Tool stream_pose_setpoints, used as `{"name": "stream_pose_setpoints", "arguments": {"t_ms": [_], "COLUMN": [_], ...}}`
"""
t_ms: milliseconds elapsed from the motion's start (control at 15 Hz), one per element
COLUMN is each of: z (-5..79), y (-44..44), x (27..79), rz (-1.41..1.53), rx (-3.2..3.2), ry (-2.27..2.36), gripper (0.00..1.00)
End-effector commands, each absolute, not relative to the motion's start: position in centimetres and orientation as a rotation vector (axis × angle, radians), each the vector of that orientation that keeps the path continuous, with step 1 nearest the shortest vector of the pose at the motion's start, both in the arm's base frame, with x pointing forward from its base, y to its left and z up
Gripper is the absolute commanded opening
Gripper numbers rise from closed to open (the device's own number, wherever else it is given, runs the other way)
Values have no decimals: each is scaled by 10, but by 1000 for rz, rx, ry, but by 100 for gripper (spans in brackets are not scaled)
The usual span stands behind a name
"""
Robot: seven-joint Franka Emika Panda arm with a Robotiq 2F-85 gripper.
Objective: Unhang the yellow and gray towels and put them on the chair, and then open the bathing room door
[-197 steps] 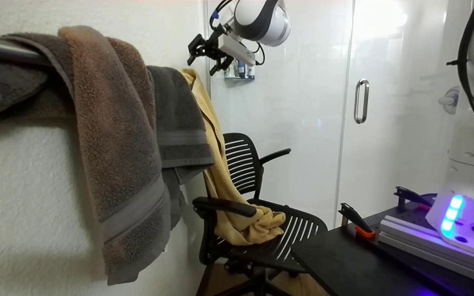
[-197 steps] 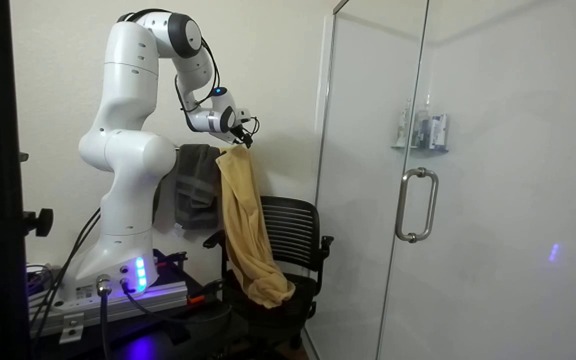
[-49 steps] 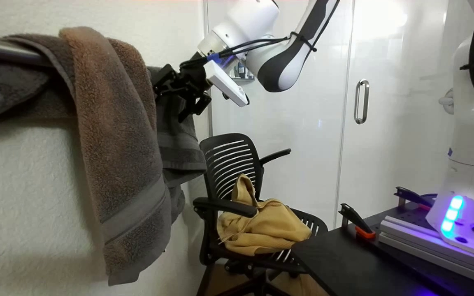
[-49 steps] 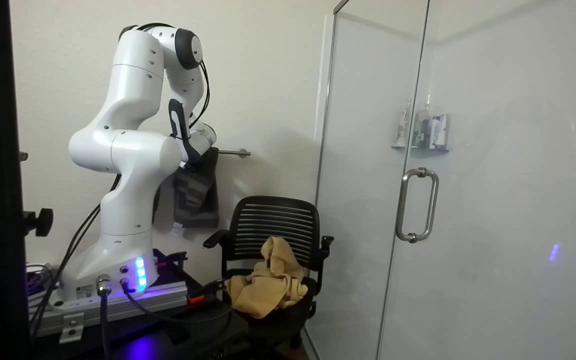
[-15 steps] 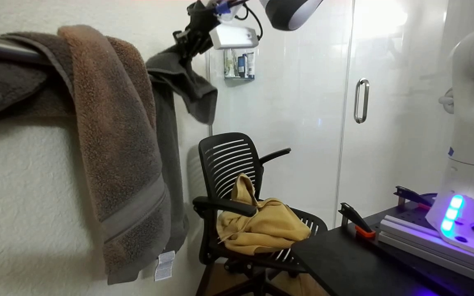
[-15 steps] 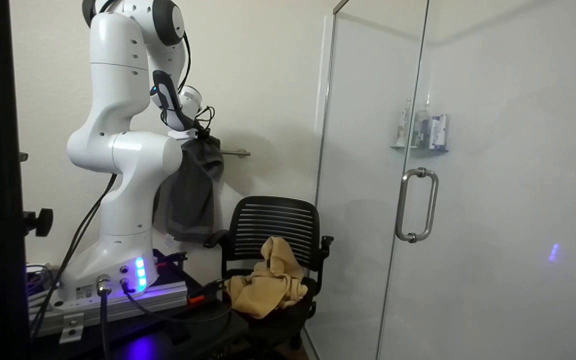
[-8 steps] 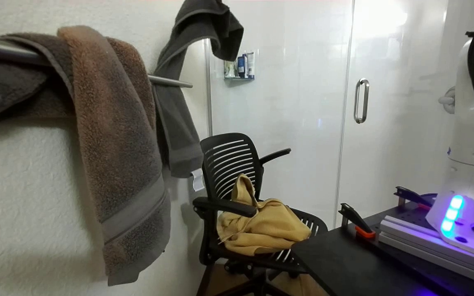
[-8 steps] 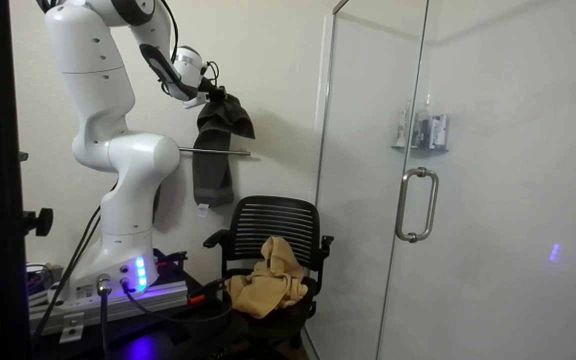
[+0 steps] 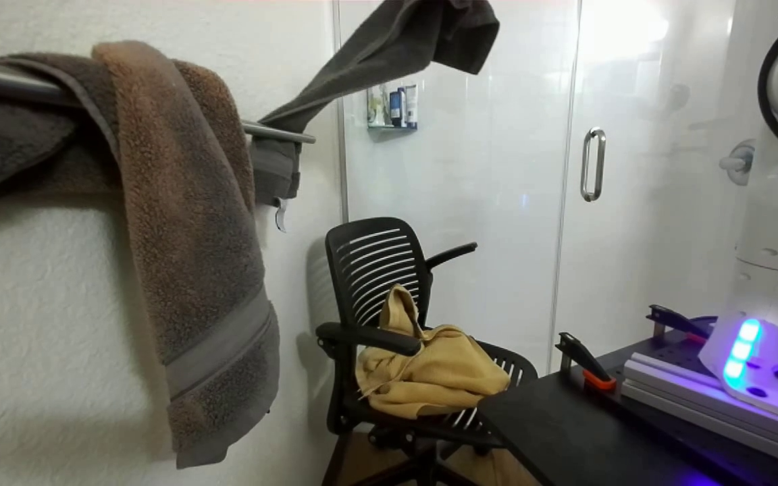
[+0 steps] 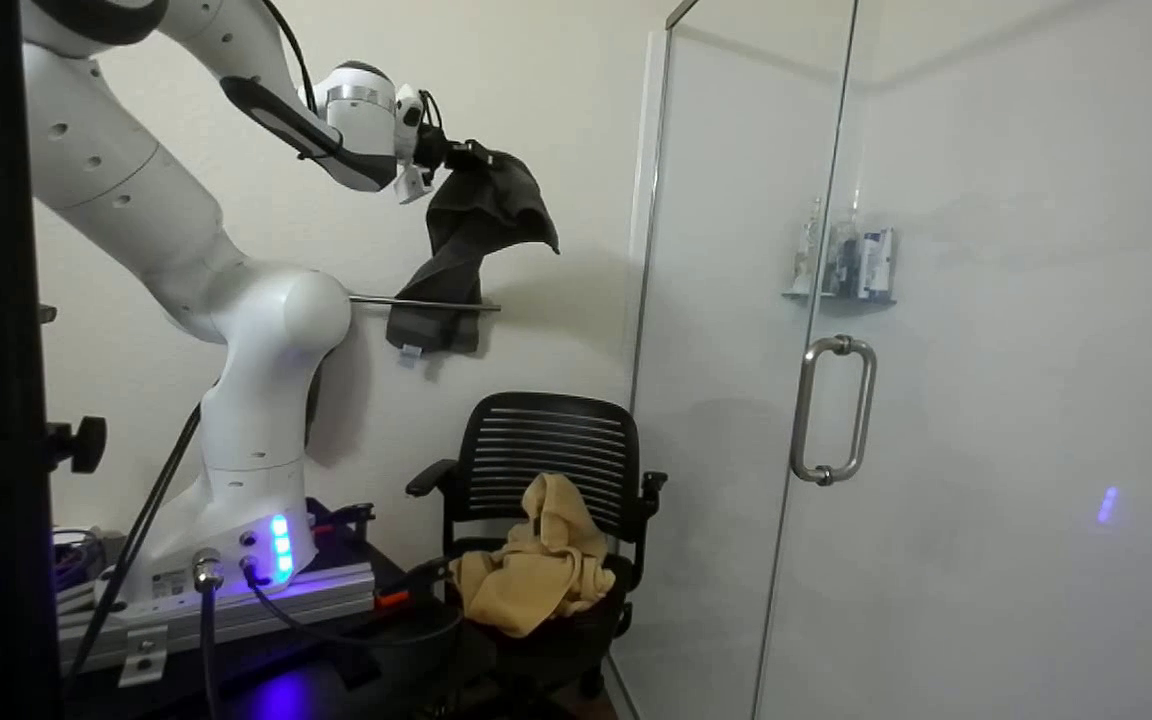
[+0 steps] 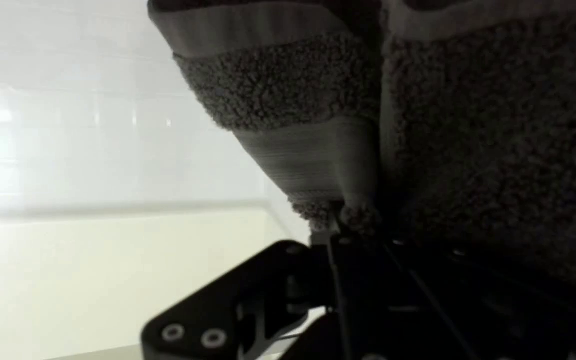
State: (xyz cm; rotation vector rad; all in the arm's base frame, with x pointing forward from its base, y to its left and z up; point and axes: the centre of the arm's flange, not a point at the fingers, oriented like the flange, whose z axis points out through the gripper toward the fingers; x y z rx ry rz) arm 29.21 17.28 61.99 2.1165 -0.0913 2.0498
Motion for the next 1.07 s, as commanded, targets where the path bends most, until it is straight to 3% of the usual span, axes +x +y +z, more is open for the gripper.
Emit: {"name": "stream_pose_setpoints", "arguments": {"t_ms": [0,267,533,1000], "z": [563,504,478,420], "y": [106,55,37,128], "x": [259,246,282,368], "rz": [2057,2039,2099,2352], "rx": [2026,1977,2104,2467], "ry": [-367,-706,-958,-667], "gripper": [2,2,2,2]}}
